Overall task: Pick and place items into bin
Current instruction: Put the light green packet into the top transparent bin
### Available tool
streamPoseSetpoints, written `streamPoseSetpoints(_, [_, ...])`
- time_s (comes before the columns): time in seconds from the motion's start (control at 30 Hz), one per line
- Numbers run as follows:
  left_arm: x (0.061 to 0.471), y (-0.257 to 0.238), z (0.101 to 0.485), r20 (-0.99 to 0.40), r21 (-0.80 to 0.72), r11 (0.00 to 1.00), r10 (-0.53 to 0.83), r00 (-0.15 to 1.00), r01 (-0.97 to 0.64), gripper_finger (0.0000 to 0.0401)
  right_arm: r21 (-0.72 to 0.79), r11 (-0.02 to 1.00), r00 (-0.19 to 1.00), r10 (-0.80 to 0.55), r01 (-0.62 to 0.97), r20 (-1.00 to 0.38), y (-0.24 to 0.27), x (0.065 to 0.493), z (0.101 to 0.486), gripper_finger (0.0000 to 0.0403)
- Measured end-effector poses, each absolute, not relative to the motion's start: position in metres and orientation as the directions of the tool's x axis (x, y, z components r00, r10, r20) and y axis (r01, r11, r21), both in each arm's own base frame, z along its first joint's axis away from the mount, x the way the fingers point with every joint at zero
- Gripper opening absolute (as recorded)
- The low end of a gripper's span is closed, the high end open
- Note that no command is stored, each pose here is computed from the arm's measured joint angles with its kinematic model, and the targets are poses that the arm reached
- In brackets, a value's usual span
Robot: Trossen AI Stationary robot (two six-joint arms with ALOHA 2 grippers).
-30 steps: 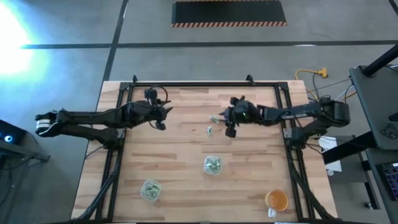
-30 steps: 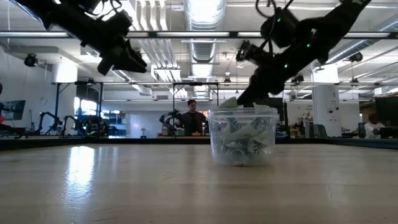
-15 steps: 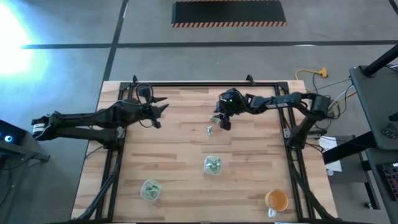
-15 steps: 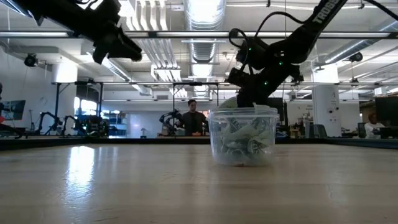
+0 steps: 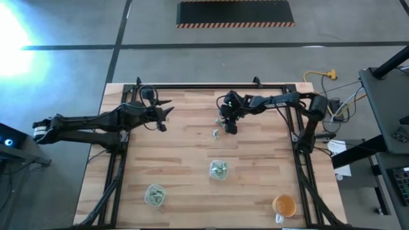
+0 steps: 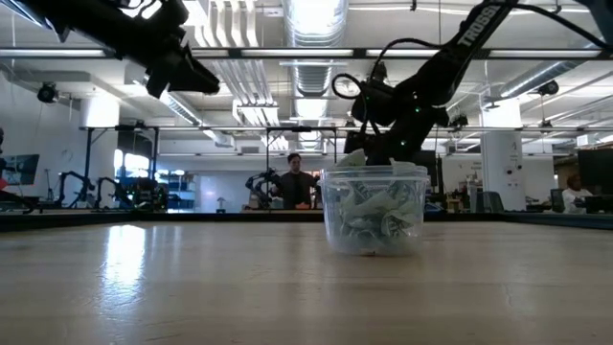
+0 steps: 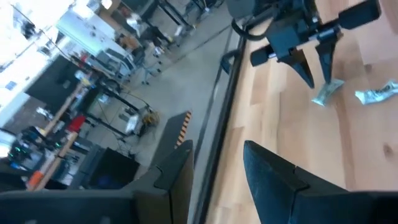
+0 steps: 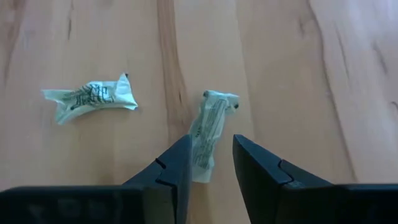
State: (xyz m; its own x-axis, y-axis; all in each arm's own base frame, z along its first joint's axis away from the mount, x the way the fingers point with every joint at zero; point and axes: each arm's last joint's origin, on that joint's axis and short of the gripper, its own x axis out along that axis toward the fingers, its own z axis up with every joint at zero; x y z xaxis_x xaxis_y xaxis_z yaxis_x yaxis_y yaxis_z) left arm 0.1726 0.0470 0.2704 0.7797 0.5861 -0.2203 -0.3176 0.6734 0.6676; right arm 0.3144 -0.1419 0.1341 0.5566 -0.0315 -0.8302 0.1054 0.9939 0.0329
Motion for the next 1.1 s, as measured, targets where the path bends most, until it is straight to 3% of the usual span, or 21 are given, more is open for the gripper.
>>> streamPoseSetpoints(0.4, [0.19, 0.05, 0.254, -0.292, 0.573, 0.741, 0.583, 0.759, -0.349, 0.0125, 0.072, 0.984, 0.548, -0.028, 0.161, -0.836, -0.138, 0.307, 0.119, 0.0102])
streamPoseSetpoints(0.7, [0.207, 0.054, 0.233, -0.376, 0.404, 0.808, 0.575, 0.727, -0.43, 0.0125, 0.027, 0.986, 0.563, -0.07, 0.162, -0.823, -0.128, 0.313, 0.119, 0.0016])
streamPoseSetpoints(1.1, [0.211, 0.047, 0.218, -0.471, 0.253, 0.846, 0.531, 0.704, -0.469, 0.0125, 0.055, 0.988, 0.602, -0.042, 0.143, -0.798, -0.102, 0.316, 0.137, 0.0009])
